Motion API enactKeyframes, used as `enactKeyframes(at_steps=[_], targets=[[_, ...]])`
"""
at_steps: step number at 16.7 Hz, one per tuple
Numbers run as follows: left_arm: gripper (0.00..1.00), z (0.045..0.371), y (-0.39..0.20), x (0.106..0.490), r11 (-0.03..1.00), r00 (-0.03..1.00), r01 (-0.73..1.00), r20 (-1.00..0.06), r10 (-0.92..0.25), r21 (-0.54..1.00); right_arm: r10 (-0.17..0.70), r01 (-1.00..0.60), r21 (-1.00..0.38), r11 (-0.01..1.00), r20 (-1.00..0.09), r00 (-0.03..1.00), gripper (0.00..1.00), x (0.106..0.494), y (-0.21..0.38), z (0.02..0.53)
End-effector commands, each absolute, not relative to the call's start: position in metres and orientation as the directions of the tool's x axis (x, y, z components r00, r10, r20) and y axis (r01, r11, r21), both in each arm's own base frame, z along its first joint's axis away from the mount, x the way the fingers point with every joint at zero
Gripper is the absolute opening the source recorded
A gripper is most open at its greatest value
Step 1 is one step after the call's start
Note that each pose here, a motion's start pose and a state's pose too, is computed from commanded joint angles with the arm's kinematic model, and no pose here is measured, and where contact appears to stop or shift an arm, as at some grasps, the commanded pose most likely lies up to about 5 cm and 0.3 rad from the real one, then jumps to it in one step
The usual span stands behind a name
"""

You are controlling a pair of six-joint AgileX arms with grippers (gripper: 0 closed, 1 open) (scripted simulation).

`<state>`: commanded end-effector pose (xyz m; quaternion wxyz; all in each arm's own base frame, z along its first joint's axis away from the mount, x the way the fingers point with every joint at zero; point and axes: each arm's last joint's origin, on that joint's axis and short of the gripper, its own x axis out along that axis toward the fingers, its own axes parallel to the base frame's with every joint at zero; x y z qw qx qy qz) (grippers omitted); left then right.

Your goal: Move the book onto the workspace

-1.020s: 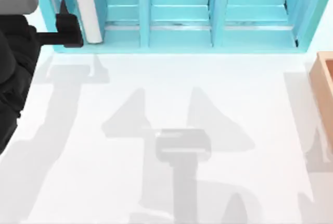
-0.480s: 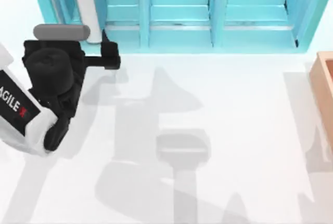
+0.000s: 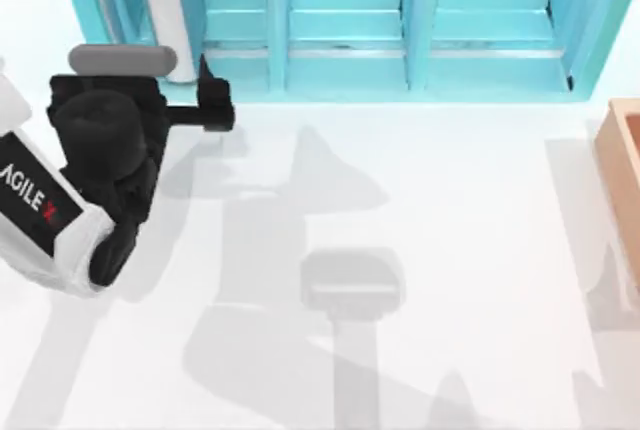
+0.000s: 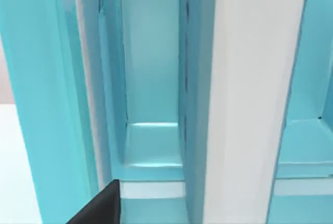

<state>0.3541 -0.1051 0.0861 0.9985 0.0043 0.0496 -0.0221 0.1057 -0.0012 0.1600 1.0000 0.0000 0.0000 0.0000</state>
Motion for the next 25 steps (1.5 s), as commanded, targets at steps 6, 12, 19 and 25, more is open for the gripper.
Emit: enactKeyframes(at_steps=[6, 12, 19, 25], targets=[[1.00, 0.080, -0.111, 0.408, 0.999, 0.994, 0.047, -0.094, -0.046, 0.006, 0.000, 0.000, 0.000, 1.000, 0.000, 1.000, 1.00, 0.106, -0.001, 0.160], [1.00, 0.077, -0.111, 0.450, 0.999, 0.994, 0.047, -0.095, -0.046, 0.006, 0.000, 0.000, 0.000, 1.000, 0.000, 1.000, 1.00, 0.106, -0.001, 0.160], [0.77, 0.077, -0.111, 0.450, 0.999, 0.994, 0.047, -0.096, -0.046, 0.006, 0.000, 0.000, 0.000, 1.000, 0.000, 1.000, 1.00, 0.106, -0.001, 0.160], [0.32, 0.077, -0.111, 0.450, 0.999, 0.994, 0.047, -0.096, -0.046, 0.006, 0.000, 0.000, 0.000, 1.000, 0.000, 1.000, 1.00, 0.106, -0.001, 0.160]])
